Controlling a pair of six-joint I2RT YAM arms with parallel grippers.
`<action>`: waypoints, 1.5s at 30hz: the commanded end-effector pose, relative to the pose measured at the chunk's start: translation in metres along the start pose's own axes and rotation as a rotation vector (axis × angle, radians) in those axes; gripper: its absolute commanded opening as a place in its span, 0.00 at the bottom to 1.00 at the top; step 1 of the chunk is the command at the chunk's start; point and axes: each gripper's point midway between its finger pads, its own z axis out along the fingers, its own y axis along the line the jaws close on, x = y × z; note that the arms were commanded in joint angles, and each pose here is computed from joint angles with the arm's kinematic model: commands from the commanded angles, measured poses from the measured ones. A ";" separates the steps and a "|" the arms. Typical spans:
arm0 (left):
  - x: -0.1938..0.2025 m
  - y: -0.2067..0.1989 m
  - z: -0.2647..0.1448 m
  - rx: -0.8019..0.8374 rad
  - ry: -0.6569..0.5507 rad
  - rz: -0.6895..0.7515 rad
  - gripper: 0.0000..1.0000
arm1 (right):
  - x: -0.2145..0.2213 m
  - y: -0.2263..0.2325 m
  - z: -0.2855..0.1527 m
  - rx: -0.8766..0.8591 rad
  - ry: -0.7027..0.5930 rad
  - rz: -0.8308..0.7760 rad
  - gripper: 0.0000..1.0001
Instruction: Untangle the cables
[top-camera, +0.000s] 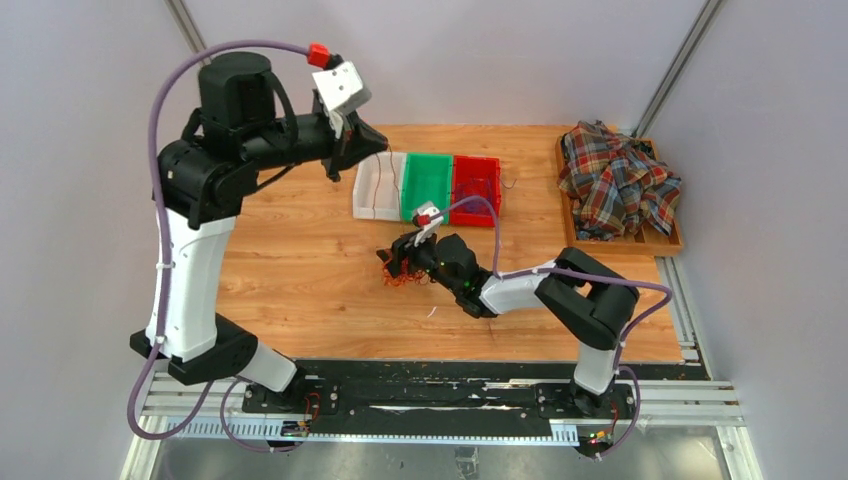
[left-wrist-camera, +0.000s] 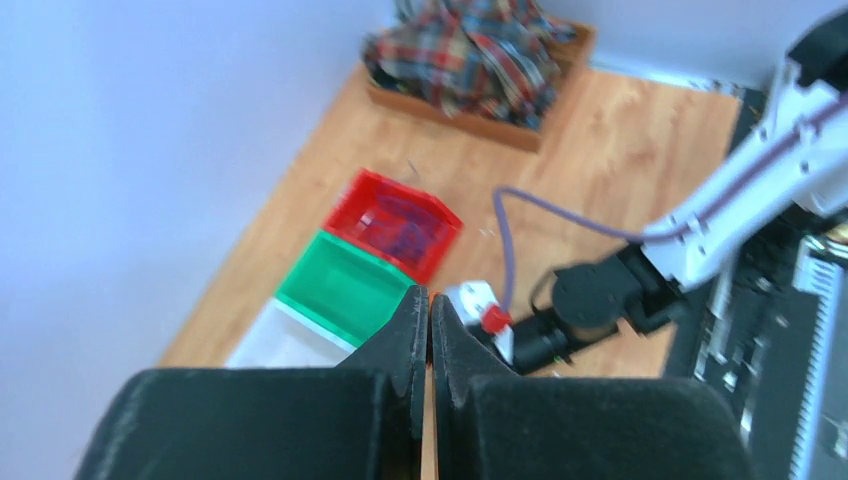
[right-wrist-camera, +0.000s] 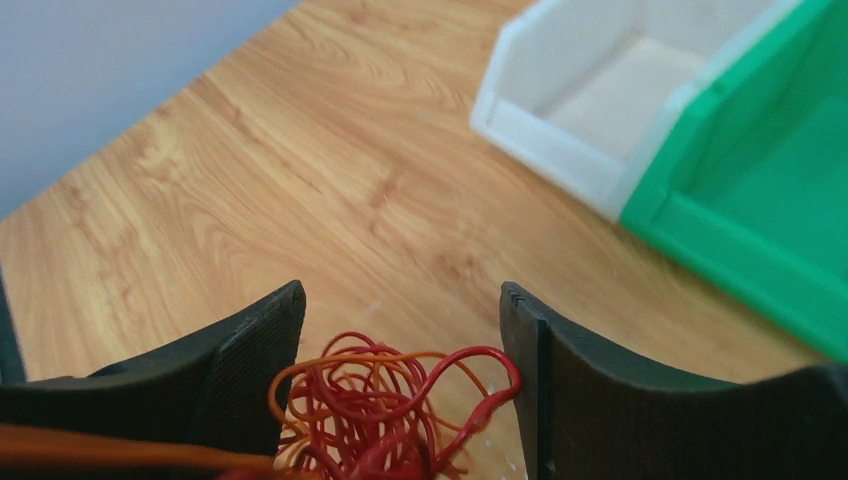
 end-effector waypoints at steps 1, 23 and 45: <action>-0.055 0.021 -0.029 -0.163 -0.128 0.142 0.01 | 0.033 -0.012 -0.007 0.066 0.022 0.035 0.70; -0.177 0.093 -0.126 -0.779 -0.505 0.465 0.00 | 0.080 -0.019 -0.024 0.099 0.089 0.067 0.68; 0.028 0.154 0.017 -0.717 0.015 0.361 0.00 | -0.048 -0.057 -0.082 0.277 -0.130 -0.011 0.81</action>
